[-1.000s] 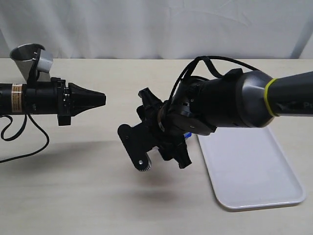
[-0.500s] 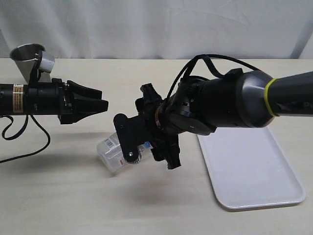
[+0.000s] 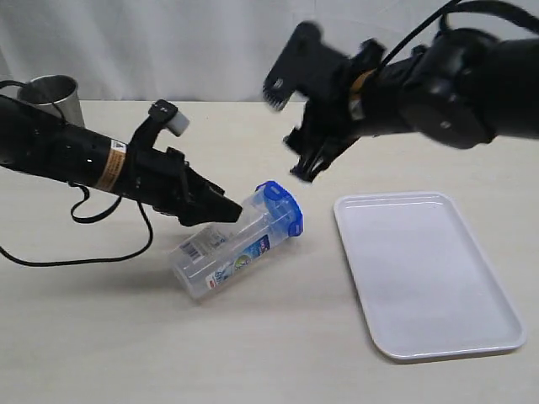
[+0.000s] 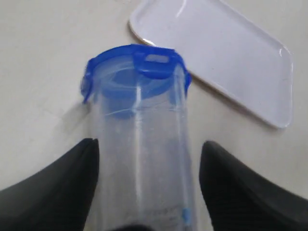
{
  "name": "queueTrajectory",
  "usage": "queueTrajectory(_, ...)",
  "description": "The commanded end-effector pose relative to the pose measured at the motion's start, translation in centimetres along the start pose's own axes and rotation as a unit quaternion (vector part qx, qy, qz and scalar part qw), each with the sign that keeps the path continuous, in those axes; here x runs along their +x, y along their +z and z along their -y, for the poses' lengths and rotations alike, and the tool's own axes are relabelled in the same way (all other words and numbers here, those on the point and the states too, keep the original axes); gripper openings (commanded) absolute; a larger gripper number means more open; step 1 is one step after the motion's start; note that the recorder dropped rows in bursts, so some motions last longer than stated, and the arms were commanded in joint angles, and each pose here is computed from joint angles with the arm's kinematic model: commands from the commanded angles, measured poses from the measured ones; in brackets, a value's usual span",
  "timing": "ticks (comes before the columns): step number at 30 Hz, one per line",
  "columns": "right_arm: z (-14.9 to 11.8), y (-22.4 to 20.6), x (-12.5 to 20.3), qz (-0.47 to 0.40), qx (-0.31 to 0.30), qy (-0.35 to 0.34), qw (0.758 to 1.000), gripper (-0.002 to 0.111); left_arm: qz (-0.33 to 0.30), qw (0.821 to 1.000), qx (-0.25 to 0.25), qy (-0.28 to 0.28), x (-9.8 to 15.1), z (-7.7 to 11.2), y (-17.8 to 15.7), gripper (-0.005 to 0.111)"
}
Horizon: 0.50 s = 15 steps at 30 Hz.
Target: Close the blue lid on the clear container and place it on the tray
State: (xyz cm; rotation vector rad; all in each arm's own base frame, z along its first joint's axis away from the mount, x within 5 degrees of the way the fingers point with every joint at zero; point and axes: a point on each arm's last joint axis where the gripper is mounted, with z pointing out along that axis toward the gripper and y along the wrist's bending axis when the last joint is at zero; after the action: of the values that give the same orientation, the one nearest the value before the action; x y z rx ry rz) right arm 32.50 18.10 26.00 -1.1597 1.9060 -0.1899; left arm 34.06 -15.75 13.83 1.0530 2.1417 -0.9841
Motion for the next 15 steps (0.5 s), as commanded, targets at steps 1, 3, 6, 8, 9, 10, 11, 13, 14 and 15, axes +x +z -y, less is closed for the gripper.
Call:
queueTrajectory(1, 5.5, -0.6, 3.4, -0.018, 0.058, 0.246, 0.967, 0.071, -0.015, 0.999, -0.015, 0.05, -1.7, 3.2, 2.2, 0.064)
queueTrajectory(3, 6.8, -0.6, 5.2, -0.04, 0.067, 0.306, 0.949, 0.071, -0.024, 0.996, -0.041, 0.073, -2.0, 3.9, 3.0, 0.067)
queueTrajectory(6, 7.9, -0.7, 6.7, -0.052, 0.071, 0.363, 0.928, 0.071, -0.035, 0.989, -0.104, 0.095, -2.4, 4.2, 3.9, 0.074)
queueTrajectory(8, 8.1, -0.8, 6.9, -0.052, 0.068, 0.372, 0.924, 0.071, -0.036, 0.98, -0.163, 0.106, -2.9, 4.1, 4.0, 0.075)
queueTrajectory(9, 8.1, -0.8, 6.9, -0.051, 0.068, 0.368, 0.926, 0.071, -0.034, 0.973, -0.202, 0.11, -3.2, 3.9, 3.6, 0.075)
queueTrajectory(10, 8.1, -0.8, 6.9, -0.05, 0.068, 0.366, 0.927, 0.071, -0.028, 0.966, -0.232, 0.111, -3.7, 3.8, 3.1, 0.074)
queueTrajectory(11, 8.1, -0.8, 6.8, -0.047, 0.069, 0.366, 0.927, 0.071, -0.02, 0.963, -0.243, 0.111, -4.1, 3.8, 2.6, 0.074)
queueTrajectory(13, 8.2, -0.8, 6.8, -0.043, 0.07, 0.367, 0.927, 0.071, 0.013, 0.963, -0.257, 0.081, -5.6, 4.3, 1.6, 0.071)
queueTrajectory(14, 8.2, -0.8, 6.7, -0.04, 0.07, 0.366, 0.927, 0.071, 0.026, 0.964, -0.254, 0.071, -6.1, 4.6, 1.1, 0.069)
queueTrajectory(15, 8.2, -0.8, 6.7, -0.039, 0.071, 0.366, 0.927, 0.071, 0.037, 0.968, -0.239, 0.069, -6.7, 5.1, 0.8, 0.065)
